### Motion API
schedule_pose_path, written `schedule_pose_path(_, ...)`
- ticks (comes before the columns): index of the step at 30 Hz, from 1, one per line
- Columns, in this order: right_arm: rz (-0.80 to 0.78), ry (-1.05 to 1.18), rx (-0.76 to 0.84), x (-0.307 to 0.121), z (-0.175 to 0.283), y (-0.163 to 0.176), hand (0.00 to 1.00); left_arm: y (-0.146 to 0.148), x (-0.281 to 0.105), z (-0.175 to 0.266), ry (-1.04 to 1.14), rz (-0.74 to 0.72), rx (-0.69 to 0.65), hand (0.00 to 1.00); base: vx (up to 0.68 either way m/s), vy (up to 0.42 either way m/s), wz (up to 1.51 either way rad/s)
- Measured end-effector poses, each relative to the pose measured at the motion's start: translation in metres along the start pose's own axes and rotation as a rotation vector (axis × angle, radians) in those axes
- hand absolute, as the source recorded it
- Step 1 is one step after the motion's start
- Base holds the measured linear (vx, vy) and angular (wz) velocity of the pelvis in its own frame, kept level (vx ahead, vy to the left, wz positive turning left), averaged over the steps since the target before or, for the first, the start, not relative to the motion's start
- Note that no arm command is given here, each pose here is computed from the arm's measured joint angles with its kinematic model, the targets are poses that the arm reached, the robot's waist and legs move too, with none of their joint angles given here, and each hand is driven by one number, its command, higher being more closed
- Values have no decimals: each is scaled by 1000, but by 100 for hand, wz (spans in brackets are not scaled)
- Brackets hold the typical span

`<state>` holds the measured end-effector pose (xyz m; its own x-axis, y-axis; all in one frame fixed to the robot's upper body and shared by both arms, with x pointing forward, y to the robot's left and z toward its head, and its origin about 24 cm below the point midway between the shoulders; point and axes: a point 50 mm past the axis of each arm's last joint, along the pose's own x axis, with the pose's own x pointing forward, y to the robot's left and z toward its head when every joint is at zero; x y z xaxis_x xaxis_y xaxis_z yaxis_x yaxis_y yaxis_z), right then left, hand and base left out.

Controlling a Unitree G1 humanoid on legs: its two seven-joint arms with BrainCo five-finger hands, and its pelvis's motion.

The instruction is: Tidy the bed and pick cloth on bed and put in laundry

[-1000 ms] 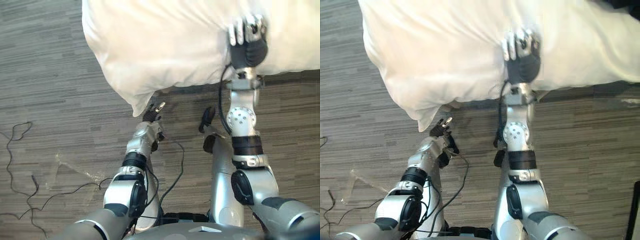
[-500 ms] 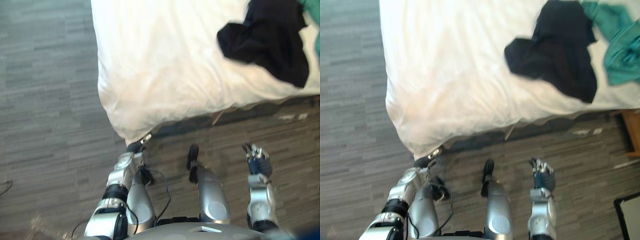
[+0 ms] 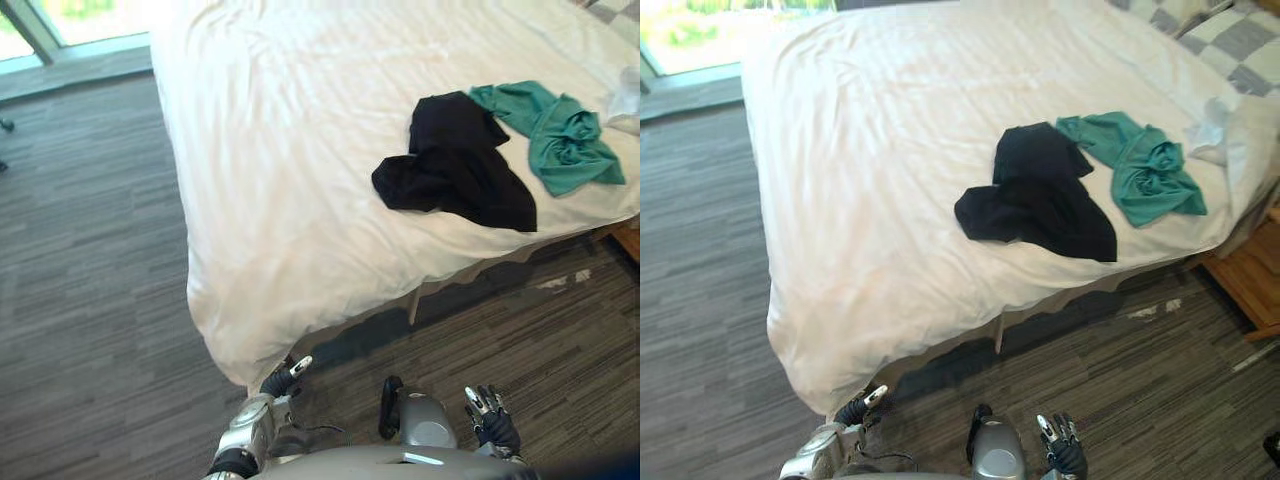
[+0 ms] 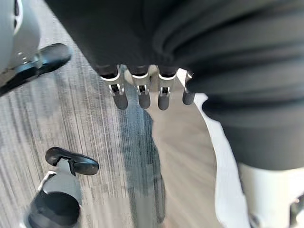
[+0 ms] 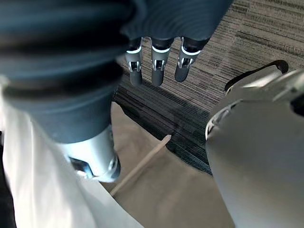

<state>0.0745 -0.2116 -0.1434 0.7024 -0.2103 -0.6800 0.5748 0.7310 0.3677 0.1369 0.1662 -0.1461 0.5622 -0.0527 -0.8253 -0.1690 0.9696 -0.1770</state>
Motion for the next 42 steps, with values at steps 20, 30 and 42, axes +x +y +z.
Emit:
schedule_pose_path(20,111,110,-234,15,3,24,0,12,-11,-19,-28,167,-40,0,-85,-33,-88)
schedule_pose_path(30,111,102,-174,13,-4,31,0,-22,4,-12,43,-32,-1,0,-22,59,-71)
schedule_pose_path(42,89,77,-256,21,8,32,0,-2,-2,-27,89,54,-114,0,-207,-44,-41)
